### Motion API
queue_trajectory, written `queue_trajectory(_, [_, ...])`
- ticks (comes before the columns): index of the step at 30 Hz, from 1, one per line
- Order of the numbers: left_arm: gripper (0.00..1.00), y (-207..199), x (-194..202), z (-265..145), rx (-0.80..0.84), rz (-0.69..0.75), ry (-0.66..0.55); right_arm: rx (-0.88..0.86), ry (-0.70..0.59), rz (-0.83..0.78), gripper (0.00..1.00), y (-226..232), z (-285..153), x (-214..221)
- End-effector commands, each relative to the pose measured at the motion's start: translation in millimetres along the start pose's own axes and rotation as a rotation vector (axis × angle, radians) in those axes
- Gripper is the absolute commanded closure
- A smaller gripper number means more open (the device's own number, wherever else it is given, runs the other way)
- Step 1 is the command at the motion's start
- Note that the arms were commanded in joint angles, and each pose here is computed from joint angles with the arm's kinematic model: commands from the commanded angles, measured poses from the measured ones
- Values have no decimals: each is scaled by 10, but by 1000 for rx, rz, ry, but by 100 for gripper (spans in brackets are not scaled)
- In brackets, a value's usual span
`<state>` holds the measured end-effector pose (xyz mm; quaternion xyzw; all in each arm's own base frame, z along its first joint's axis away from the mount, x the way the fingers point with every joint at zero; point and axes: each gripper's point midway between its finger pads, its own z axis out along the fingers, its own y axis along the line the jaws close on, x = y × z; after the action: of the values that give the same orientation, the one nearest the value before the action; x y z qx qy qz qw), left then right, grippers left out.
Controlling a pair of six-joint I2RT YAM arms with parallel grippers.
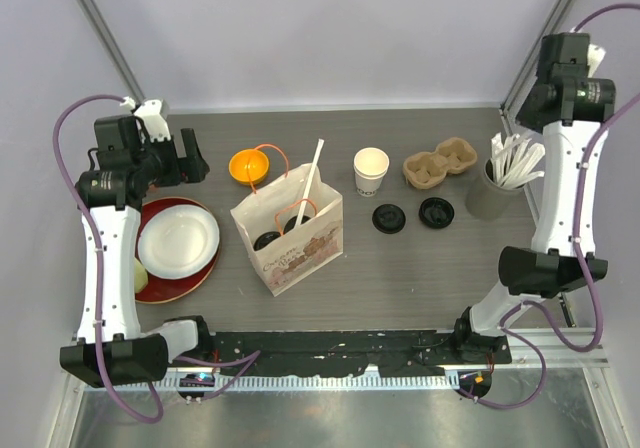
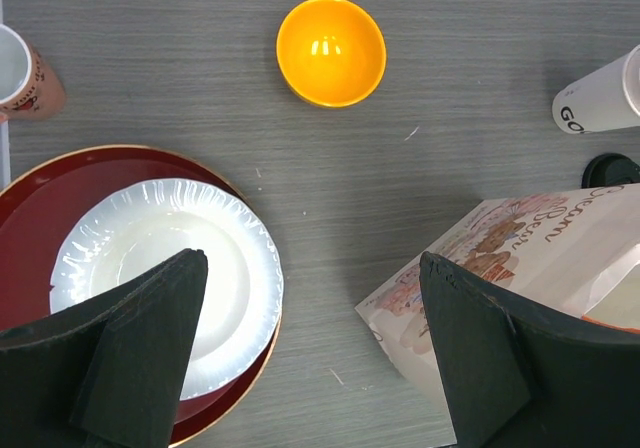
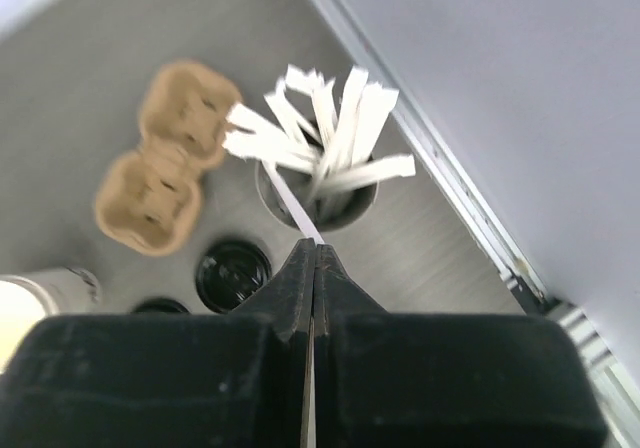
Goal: Pack the takeout coffee
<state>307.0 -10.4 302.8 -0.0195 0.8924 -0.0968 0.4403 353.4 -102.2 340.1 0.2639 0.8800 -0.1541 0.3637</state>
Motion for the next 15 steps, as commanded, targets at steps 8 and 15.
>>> queue_trajectory(8, [9,-123,-301,-17,68,17,-123,-244,-333,344,99,-216,-1358,-395])
queue_trajectory(15, [9,-140,-276,-100,67,15,-139,-572,-457,420,99,185,-1893,-811])
